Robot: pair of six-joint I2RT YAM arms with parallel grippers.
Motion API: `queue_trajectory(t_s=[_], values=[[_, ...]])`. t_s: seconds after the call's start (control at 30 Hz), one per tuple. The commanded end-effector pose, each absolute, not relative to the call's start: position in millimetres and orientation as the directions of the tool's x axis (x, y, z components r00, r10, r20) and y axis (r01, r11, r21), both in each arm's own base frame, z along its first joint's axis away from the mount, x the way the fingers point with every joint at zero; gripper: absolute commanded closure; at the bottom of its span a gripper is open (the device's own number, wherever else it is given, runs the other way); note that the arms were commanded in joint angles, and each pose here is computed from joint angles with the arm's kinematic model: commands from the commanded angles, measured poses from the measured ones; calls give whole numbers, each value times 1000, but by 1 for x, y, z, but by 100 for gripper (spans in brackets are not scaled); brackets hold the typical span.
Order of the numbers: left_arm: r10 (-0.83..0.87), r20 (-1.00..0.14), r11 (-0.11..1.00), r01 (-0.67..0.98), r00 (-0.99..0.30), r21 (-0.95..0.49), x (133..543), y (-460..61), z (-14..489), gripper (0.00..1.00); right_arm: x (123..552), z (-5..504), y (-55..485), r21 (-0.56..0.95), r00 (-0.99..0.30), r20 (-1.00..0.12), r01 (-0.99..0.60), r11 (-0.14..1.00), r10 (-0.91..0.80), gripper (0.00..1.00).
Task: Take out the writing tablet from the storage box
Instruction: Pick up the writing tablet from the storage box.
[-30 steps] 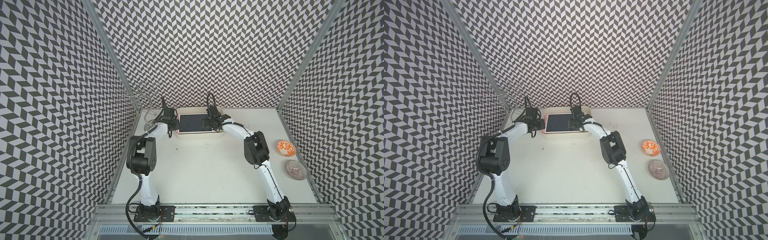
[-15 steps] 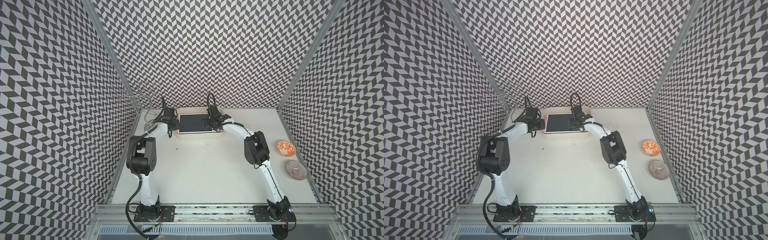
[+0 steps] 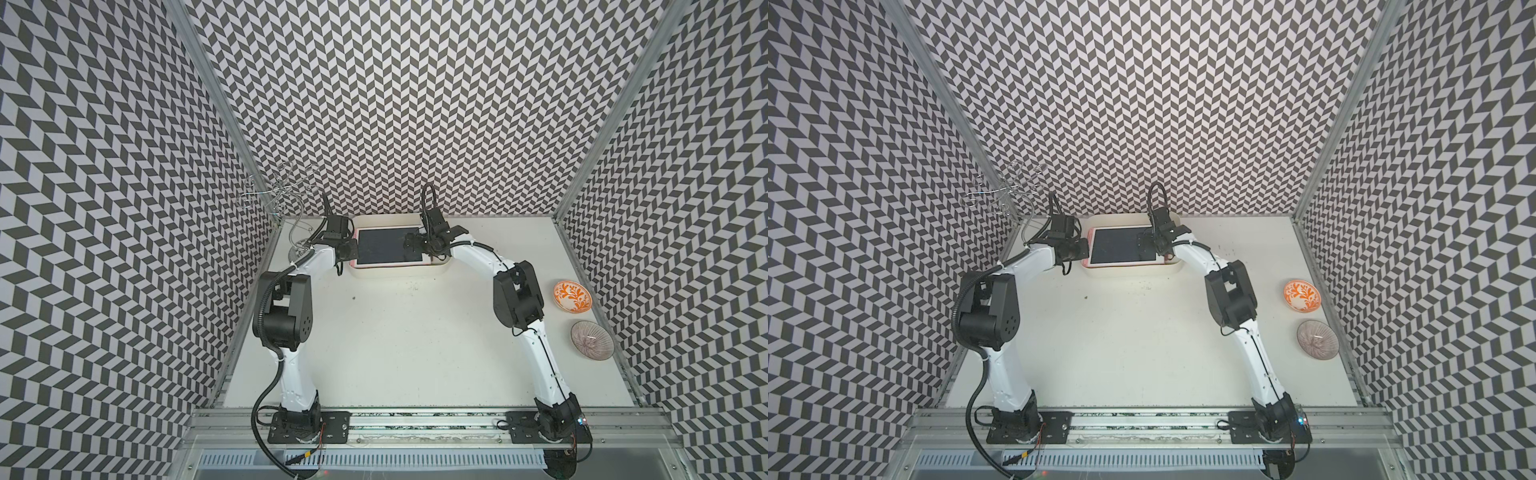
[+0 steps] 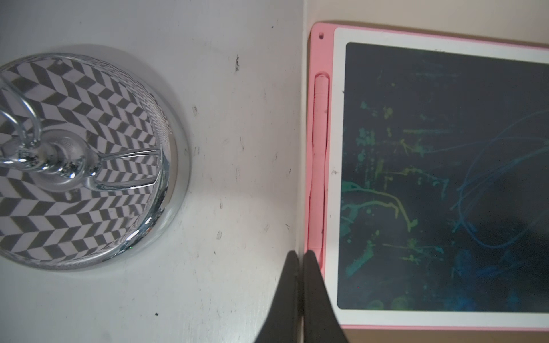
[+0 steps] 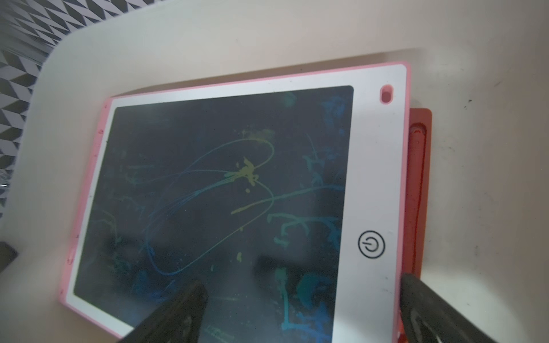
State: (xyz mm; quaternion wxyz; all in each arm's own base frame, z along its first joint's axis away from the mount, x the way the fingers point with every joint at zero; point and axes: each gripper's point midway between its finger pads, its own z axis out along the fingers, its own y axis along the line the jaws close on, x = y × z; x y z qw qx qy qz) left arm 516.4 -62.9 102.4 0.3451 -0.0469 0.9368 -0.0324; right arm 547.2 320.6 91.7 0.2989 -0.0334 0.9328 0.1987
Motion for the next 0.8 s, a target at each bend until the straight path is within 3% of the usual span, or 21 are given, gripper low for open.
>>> queue_trajectory(t_s=[0.0,0.47,0.77], values=[[-117,-682,990,-32,-722,-136,526,-77,126,100,534,171,364,510,-772,-629,-324,797,89,1],[-117,-685,990,-31,-719,-137,526,-77,128,100,530,187,360,582,-793,-594,-308,753,136,1],[-117,-686,990,-31,-718,-137,526,-77,129,100,528,176,356,682,-844,-510,-277,676,169,2]])
